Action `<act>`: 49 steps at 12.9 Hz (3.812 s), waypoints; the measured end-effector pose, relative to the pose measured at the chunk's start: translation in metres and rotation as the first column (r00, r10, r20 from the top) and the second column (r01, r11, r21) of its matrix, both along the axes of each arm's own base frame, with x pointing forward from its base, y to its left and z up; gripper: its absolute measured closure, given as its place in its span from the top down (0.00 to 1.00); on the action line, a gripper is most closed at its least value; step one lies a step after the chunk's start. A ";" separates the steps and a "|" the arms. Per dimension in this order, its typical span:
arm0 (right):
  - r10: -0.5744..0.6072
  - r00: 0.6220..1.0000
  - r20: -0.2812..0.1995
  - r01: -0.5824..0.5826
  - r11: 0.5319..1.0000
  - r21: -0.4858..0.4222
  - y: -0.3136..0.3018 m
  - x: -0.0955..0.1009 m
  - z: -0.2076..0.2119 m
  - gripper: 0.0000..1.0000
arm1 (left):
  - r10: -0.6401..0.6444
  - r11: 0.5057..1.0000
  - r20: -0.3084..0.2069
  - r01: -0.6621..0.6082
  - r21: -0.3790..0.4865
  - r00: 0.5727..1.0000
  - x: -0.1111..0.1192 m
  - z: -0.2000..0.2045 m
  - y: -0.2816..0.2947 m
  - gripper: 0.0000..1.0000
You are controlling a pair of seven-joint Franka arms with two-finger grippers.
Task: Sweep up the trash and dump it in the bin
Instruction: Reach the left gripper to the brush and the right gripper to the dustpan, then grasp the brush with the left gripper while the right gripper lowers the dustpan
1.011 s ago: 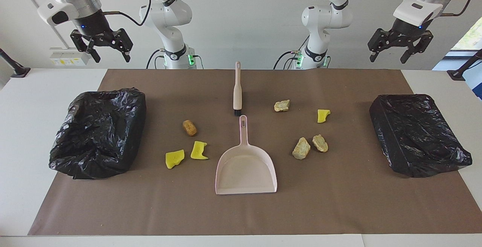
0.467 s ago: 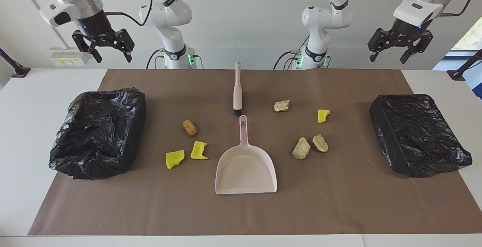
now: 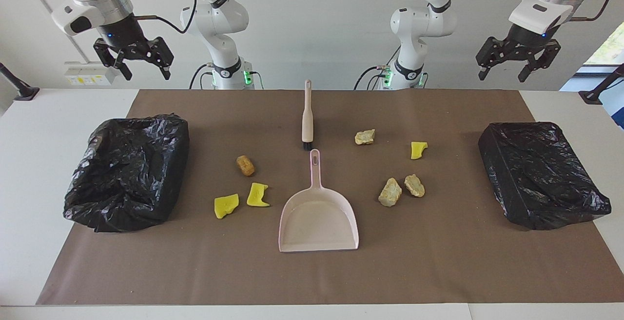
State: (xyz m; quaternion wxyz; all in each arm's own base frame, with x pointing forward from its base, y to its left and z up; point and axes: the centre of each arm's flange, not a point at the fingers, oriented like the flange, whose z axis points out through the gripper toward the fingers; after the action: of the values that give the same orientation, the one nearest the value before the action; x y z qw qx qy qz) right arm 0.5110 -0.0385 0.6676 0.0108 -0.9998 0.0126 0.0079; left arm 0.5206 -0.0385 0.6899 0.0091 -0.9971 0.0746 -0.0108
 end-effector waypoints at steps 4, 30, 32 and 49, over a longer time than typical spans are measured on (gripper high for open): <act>-0.004 1.000 0.008 0.004 1.000 -0.008 -0.003 -0.008 0.006 1.00 | -0.011 1.000 -0.001 0.011 -0.002 1.000 0.000 0.000 -0.006 1.00; 0.119 0.989 0.090 -0.119 0.993 -0.009 0.202 0.120 -0.230 1.00 | 0.016 0.997 -0.062 -0.021 -0.073 0.998 -0.262 -0.278 -0.384 1.00; 0.079 0.993 0.087 -0.079 0.997 -0.007 0.231 0.124 -0.239 1.00 | 0.040 0.996 -0.057 -0.044 -0.083 0.998 -0.282 -0.303 -0.404 1.00; 0.144 0.989 0.028 -0.144 0.990 -0.002 0.403 0.094 -0.316 0.96 | 0.076 0.997 -0.104 -0.075 0.009 0.992 -0.299 -0.334 -0.412 0.26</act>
State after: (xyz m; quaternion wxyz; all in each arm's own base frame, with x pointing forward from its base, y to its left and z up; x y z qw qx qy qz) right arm 0.6048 0.3640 0.3515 0.0102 -0.9981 -0.0599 -0.0054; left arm 0.2220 -0.4500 0.3558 0.0081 -0.9984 0.0372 0.0420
